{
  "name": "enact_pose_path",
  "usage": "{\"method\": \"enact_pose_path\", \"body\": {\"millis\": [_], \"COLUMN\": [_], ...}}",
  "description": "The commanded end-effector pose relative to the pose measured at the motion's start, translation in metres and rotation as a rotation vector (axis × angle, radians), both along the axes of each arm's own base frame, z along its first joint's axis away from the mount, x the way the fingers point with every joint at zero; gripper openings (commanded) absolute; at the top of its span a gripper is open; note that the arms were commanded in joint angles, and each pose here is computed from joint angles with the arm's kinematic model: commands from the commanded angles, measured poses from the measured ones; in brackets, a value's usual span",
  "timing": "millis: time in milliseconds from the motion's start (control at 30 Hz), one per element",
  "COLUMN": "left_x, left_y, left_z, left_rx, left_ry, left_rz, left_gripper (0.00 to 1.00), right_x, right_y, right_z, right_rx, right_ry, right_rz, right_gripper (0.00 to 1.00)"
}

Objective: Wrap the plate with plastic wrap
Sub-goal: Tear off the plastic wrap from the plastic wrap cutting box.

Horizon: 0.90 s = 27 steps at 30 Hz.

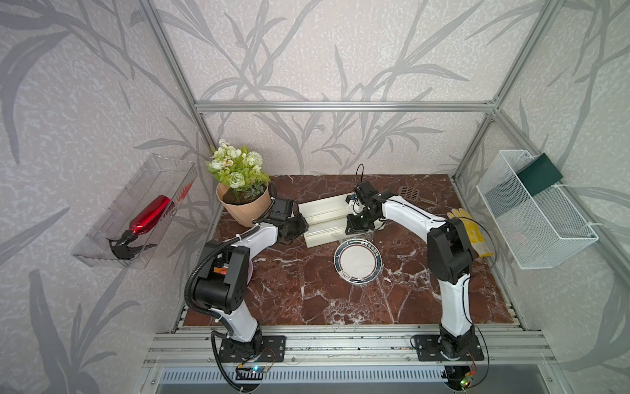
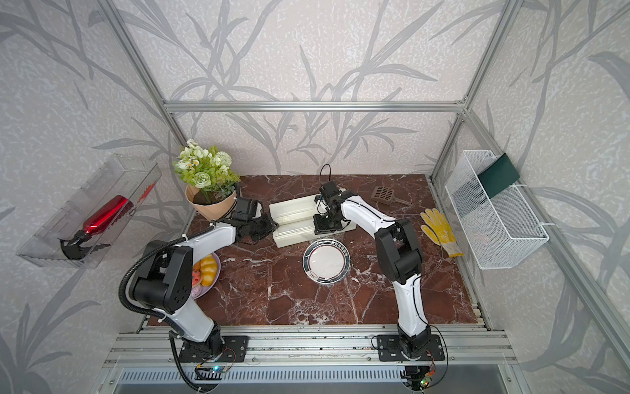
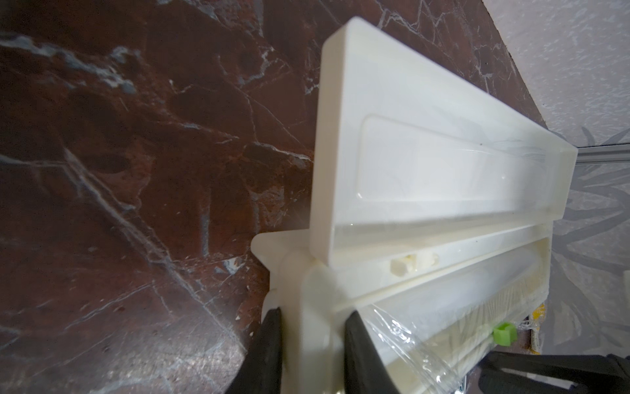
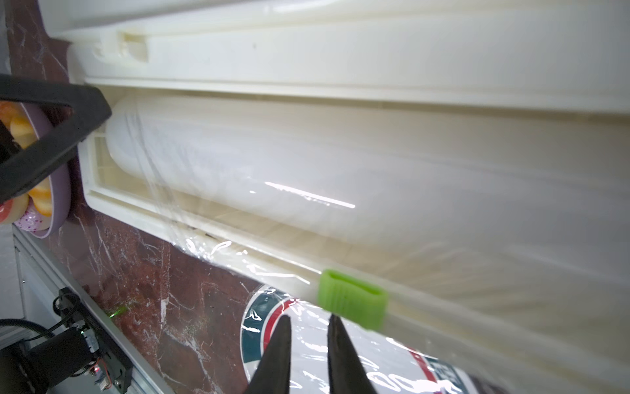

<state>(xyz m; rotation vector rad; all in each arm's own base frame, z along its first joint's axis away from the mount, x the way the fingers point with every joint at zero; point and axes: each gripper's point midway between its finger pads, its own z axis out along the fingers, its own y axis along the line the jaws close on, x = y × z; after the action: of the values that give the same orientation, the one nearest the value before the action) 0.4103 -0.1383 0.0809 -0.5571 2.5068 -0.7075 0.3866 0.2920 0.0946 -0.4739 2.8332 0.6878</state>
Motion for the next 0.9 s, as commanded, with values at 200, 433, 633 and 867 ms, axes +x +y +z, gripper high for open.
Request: {"method": "enact_pose_path", "body": {"millis": [200, 433, 633, 867], "left_x": [0.007, 0.008, 0.008, 0.008], "left_y": [-0.007, -0.006, -0.005, -0.006], "left_z": [0.006, 0.006, 0.006, 0.006], "left_rx": [-0.079, -0.082, -0.085, -0.088], "left_ry": [-0.002, -0.002, -0.003, -0.002], "left_rz": [0.018, 0.019, 0.022, 0.022], "left_gripper": [0.1, 0.1, 0.1, 0.1], "right_x": [0.028, 0.027, 0.022, 0.022], "right_y": [-0.015, -0.011, -0.013, -0.014], "right_z": [0.03, 0.017, 0.005, -0.005], "right_rx": [-0.051, -0.039, -0.054, -0.065], "right_ry": [-0.087, -0.048, -0.028, -0.012], "right_rz": [-0.053, -0.054, -0.05, -0.048], "right_gripper": [0.24, 0.24, 0.23, 0.21]}}
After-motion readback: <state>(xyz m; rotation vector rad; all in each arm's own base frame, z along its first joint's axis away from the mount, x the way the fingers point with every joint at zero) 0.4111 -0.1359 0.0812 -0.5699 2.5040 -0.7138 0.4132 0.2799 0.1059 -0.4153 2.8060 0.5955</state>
